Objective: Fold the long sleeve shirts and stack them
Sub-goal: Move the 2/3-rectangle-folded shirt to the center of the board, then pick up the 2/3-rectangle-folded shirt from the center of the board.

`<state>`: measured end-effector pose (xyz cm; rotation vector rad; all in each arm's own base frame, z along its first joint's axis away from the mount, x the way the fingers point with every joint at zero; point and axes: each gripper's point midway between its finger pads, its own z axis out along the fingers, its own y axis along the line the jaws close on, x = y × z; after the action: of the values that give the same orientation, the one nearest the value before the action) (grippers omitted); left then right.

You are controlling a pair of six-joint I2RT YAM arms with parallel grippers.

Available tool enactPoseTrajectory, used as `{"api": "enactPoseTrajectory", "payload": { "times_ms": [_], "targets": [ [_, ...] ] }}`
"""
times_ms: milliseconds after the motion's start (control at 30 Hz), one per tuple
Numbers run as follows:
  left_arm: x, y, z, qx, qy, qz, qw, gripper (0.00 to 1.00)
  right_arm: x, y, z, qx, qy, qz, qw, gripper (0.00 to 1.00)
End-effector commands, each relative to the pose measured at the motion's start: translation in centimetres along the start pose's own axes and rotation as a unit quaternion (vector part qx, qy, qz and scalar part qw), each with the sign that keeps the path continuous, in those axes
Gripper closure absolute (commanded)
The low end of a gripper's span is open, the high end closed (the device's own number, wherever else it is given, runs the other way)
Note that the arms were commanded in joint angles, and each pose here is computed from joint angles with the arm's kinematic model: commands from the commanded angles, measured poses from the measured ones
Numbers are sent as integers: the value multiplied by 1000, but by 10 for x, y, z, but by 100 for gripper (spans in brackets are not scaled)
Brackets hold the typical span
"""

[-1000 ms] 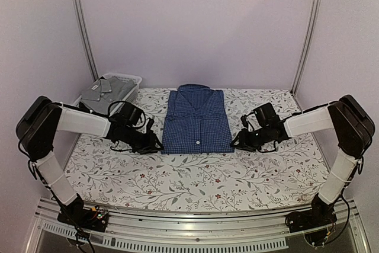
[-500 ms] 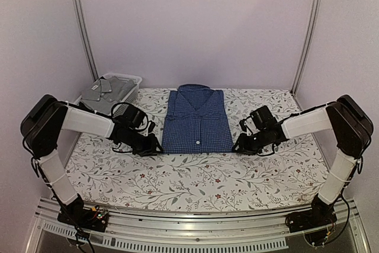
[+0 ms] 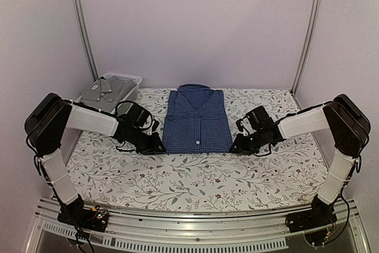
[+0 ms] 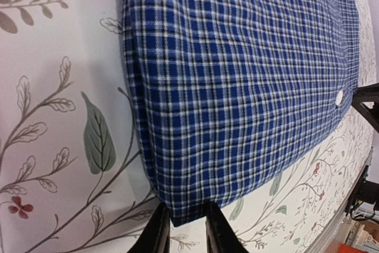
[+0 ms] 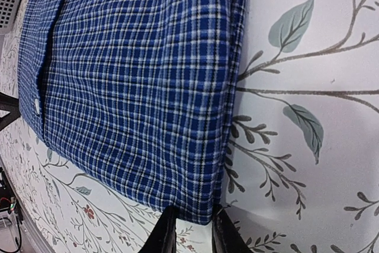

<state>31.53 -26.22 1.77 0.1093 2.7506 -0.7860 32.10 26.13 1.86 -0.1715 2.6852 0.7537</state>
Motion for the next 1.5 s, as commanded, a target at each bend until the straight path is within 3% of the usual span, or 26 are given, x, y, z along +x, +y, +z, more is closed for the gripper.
{"api": "enactPoseTrajectory", "payload": {
  "times_ms": [0, 167, 300, 500, 967, 1167, 1467],
  "targets": [
    [0, -6, 3, -1, 5, 9, 1000, 80, 4, -3, 9, 18, 11, -6, 1000, 83],
    [0, -9, 1, 4, 7, 6, 1000, 91, 8, -10, 11, 38, 23, 0, 999, 100],
    [8, -15, -5, 9, 17, 9, 1000, 98, 13, -8, 4, 34, 28, 2, 999, 100],
    [35, -19, -17, 10, 43, 4, 999, 100, 40, 0, -12, 22, 51, 11, 998, 100],
    [154, -24, -49, -3, 108, -26, 994, 100, 144, 16, -62, 17, 92, 46, 995, 100],
    [163, -25, -56, -3, 97, -25, 995, 100, 137, 25, -81, 8, 53, 56, 997, 100],
    [143, -43, -82, -7, 58, 0, 998, 100, 114, 44, -105, 1, 2, 34, 999, 100]
  ]
}}
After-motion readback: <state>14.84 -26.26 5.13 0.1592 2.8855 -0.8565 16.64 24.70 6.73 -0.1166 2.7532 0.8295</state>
